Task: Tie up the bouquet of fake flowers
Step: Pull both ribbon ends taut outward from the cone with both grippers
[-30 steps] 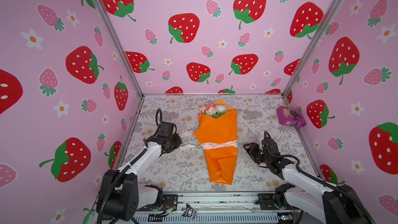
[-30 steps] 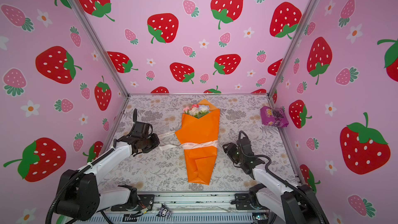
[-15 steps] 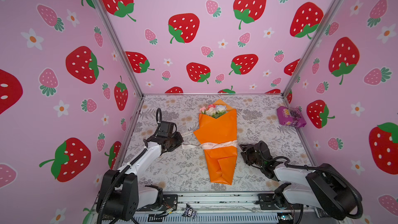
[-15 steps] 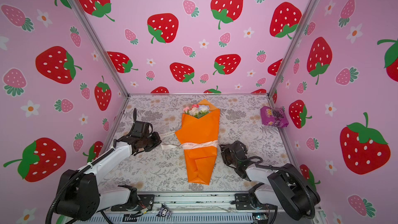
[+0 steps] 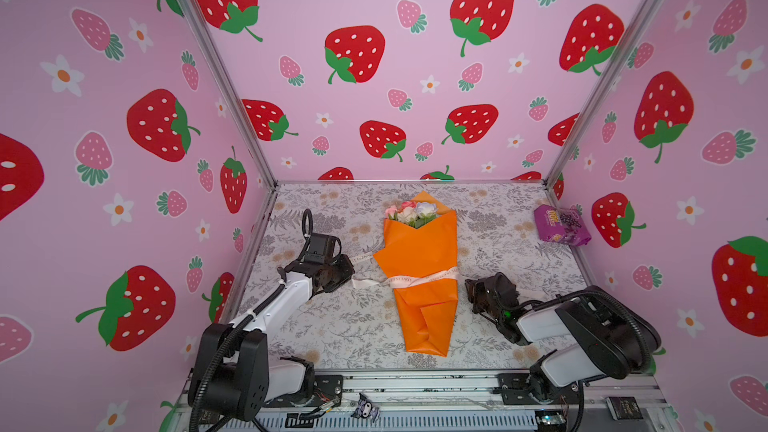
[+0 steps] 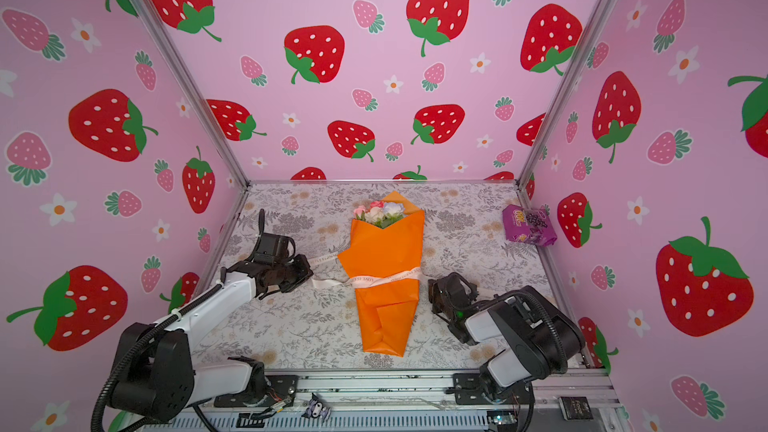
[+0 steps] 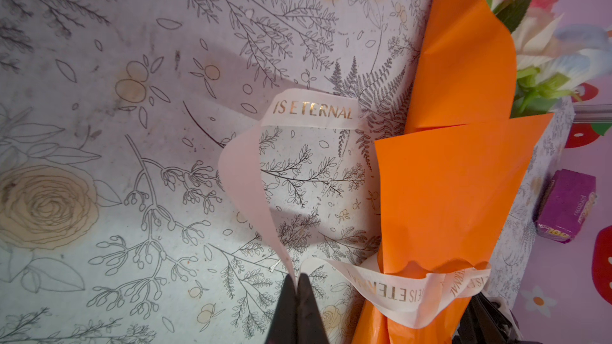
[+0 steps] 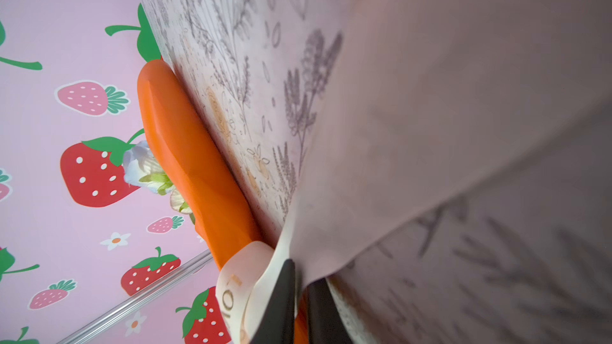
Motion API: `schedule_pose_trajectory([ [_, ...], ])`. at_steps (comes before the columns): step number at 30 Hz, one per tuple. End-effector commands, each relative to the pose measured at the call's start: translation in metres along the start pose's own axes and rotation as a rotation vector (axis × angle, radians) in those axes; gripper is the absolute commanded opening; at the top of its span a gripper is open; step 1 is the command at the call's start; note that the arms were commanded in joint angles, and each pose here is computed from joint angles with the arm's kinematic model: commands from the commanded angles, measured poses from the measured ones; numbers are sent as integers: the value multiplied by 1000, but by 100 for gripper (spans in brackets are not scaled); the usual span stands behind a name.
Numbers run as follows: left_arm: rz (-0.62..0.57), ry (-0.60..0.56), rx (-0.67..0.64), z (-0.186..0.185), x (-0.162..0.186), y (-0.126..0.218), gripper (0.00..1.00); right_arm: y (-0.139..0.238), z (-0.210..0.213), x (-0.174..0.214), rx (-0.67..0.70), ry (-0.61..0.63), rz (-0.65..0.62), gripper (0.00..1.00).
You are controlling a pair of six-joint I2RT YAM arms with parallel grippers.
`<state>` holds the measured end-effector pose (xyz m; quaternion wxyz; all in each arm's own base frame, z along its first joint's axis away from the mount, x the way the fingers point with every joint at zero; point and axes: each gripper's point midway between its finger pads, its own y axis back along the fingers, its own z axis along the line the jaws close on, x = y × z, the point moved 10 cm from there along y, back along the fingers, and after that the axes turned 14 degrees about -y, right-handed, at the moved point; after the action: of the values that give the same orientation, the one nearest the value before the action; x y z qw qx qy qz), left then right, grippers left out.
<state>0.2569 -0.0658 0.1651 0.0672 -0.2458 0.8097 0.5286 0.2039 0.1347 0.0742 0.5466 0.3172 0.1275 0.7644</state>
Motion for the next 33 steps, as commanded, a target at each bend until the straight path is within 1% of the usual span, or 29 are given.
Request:
schedule_pose_trajectory([
  [1,-23,7,24,-7,-12,5,0,-3,8,-3,-43,-54,-40,5],
  [2,-26,7,25,-7,-12,5,0,-4,11,-4,-48,-39,-36,3],
  [3,-27,7,24,-7,-13,5,0,-5,14,-4,-52,-22,-28,4],
  [5,-27,8,23,-7,-13,5,0,-6,19,-2,-57,2,-14,13],
  [7,-25,7,22,-7,-13,4,0,-8,22,0,-46,24,-6,24],
  [11,-23,10,26,-7,-13,4,0,-12,23,0,-46,29,-1,29],
  [16,-25,5,27,-7,-13,4,0,-24,24,4,-52,34,49,30],
  [17,-26,5,28,-8,-13,5,0,-25,25,4,-57,32,55,29],
  [18,-23,4,28,-7,-12,4,0,-26,26,5,-61,39,61,25],
  [20,-26,3,27,-8,-13,5,0,-26,27,5,-70,51,57,15],
  [22,-30,6,21,-6,-12,6,0,-23,30,4,-74,89,22,4],
  [23,-32,6,17,-6,-12,7,0,-20,31,3,-75,101,2,0],
  [26,-43,17,-31,0,-12,11,0,-10,41,-3,-99,184,-55,0],
  [29,-47,51,-96,10,-11,17,0,2,54,-9,-99,312,-119,0],
  [30,-61,63,-149,16,-12,19,0,6,58,-10,-90,360,-147,0],
  [33,-82,94,-248,28,-13,30,0,21,69,-13,-77,477,-225,0],
])
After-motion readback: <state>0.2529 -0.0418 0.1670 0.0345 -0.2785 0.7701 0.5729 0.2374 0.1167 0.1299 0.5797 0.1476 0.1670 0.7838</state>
